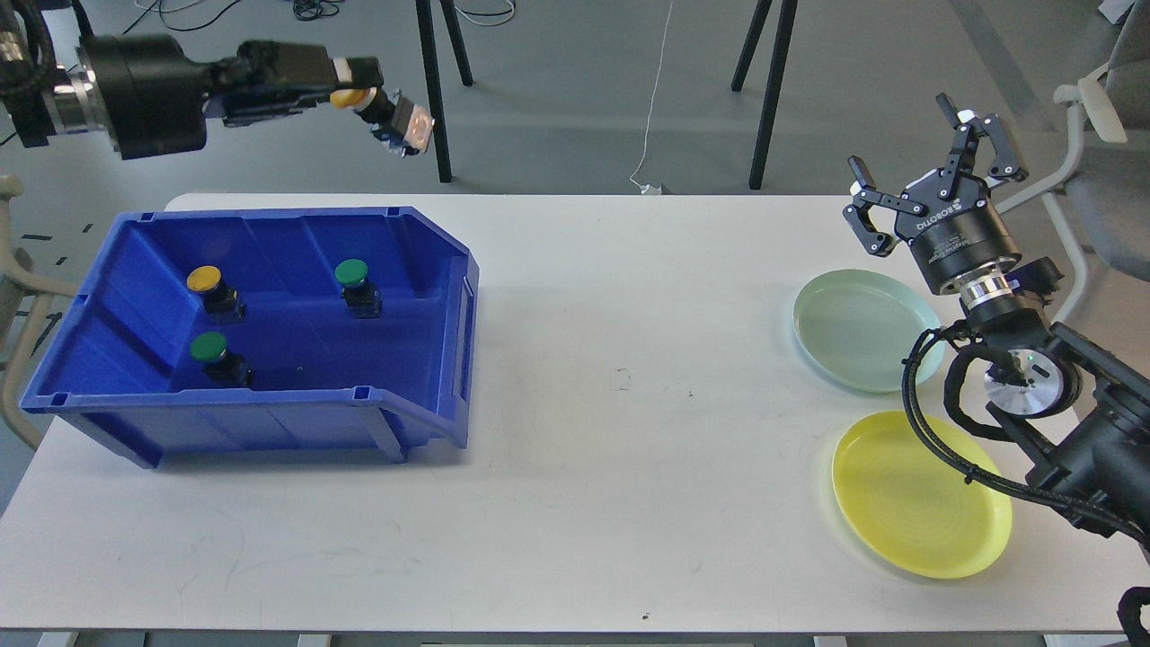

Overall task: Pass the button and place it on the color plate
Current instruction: 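Lift the yellow button out of the bin with the left gripper, then bring the right gripper to the left gripper and grasp the yellow button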

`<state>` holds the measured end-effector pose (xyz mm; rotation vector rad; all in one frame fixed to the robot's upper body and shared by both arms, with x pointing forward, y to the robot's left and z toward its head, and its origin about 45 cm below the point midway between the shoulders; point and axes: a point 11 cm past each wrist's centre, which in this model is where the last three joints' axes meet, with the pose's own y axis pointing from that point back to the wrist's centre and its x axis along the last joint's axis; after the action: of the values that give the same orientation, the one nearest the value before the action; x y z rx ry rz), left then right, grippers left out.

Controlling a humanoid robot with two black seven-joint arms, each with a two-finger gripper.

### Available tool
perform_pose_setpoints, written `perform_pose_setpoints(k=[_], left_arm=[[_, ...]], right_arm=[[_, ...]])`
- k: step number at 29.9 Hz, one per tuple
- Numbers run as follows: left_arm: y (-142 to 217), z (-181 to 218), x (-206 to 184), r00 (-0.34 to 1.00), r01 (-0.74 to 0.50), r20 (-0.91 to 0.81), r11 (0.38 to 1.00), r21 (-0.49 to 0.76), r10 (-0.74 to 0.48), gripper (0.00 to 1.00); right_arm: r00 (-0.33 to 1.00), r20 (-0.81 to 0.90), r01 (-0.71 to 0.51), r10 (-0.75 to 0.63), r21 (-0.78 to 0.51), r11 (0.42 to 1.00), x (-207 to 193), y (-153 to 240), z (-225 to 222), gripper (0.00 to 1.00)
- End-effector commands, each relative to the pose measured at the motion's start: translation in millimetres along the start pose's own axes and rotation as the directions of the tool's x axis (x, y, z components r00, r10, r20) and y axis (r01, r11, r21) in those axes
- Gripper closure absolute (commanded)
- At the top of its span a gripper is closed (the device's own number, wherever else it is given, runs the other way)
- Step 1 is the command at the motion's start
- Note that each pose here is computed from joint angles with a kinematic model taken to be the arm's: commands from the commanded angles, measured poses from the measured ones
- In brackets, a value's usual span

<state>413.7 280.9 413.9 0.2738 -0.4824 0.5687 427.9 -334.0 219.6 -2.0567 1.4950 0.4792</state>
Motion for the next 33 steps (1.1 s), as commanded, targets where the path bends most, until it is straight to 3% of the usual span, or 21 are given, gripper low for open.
perform_pose_setpoints(k=[1, 5, 10, 14, 20, 33], left_arm=[[-41, -2, -32, 0.970, 0.008, -0.241, 0.991, -0.136, -0.041, 0.94], [-87, -28, -99, 0.902, 0.080, -0.400, 0.974, -0.210, -0.160, 0.93], [-115, -59, -157, 0.831, 0.086, -0.518, 0.967, -0.241, -0.203, 0.93], [-110, -62, -149, 0.815, 0.001, -0.559, 0.965, -0.264, -0.154, 0.93], [-107, -67, -151, 0.807, -0.011, -0.573, 0.966, -0.259, -0.144, 0.93], [-108, -68, -152, 0.805, -0.012, -0.576, 0.966, -0.259, -0.144, 0.93]], right_arm=[[1.000, 0.007, 0.024, -0.024, -0.006, 1.000, -7, 2, 1, 0.01], [0.996, -0.024, 0.082, -0.083, -0.036, 0.996, -17, 10, -7, 0.01], [0.958, -0.096, 0.253, -0.272, -0.171, 0.952, -58, 31, 15, 0.01], [0.904, -0.107, 0.380, -0.413, -0.241, 0.893, -95, 47, 38, 0.01], [0.872, -0.058, 0.462, -0.486, -0.232, 0.856, -133, 47, 64, 0.01], [0.863, -0.042, 0.480, -0.504, -0.246, 0.842, -160, 36, 93, 0.01]])
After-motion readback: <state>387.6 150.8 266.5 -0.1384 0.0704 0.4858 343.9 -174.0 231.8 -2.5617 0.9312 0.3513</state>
